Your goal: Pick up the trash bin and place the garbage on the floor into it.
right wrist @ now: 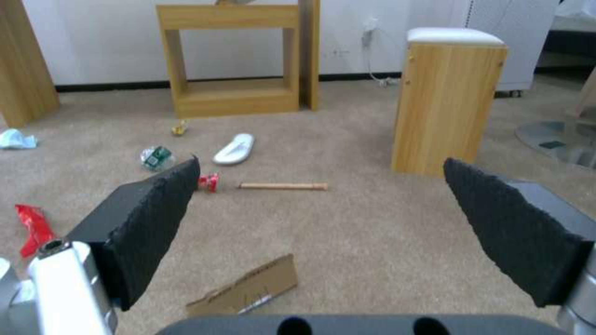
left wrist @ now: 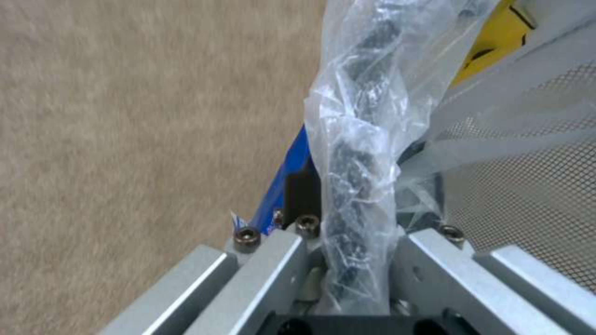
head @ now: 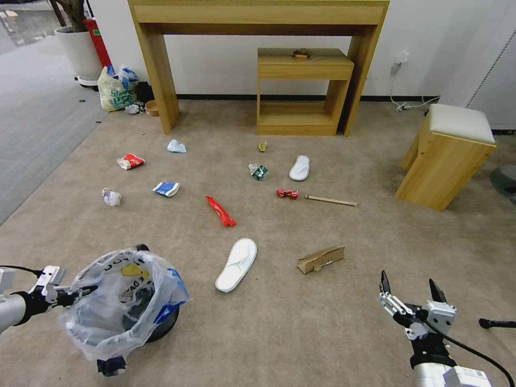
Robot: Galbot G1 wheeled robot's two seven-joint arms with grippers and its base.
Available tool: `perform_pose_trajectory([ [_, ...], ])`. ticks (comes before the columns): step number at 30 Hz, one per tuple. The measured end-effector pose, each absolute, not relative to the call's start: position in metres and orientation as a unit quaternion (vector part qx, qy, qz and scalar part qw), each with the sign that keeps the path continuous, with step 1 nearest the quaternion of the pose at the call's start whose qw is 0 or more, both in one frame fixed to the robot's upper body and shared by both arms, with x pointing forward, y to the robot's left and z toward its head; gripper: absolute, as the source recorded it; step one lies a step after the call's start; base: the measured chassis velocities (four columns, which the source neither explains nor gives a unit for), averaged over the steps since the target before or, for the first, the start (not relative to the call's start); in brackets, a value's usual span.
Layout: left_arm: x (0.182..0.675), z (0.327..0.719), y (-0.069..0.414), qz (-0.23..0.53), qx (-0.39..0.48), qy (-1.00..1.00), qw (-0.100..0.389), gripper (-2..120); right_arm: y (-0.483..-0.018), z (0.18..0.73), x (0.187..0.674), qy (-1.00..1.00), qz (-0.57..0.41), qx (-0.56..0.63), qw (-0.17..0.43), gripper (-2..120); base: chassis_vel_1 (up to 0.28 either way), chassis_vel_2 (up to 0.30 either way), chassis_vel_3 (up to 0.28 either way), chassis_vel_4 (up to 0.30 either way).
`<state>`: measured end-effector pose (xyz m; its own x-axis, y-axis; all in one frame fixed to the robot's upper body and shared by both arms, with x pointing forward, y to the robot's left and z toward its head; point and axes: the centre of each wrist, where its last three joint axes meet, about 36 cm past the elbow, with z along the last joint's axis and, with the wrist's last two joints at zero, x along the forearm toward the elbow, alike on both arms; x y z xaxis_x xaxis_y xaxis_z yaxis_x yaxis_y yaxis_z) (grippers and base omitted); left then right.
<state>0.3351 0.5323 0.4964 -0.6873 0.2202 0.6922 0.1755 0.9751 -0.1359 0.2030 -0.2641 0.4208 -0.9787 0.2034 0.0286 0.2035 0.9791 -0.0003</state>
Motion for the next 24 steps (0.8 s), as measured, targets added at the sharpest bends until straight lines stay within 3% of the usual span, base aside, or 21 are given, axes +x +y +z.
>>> perform_pose_trajectory([
  [6, 0.299, 0.505, 0.495, 0.025, -0.048, -0.937, 0.346, 0, -0.265, 0.427, 0.209, -0.995, -0.003, -0.102, 0.015, 100, 0.0, 0.0, 0.0, 0.0],
  [12, 0.249, 0.494, 0.446, 0.032, 0.01, -0.934, 0.357, 0, -0.264, 0.43, 0.217, -0.995, -0.005, -0.097, 0.016, 100, 0.0, 0.0, 0.0, 0.0],
  [24, 0.219, 0.497, 0.385, 0.059, 0.038, -0.934, 0.351, 0, -0.262, 0.438, 0.225, -0.997, -0.005, -0.077, 0.027, 100, 0.0, 0.0, 0.0, 0.0],
])
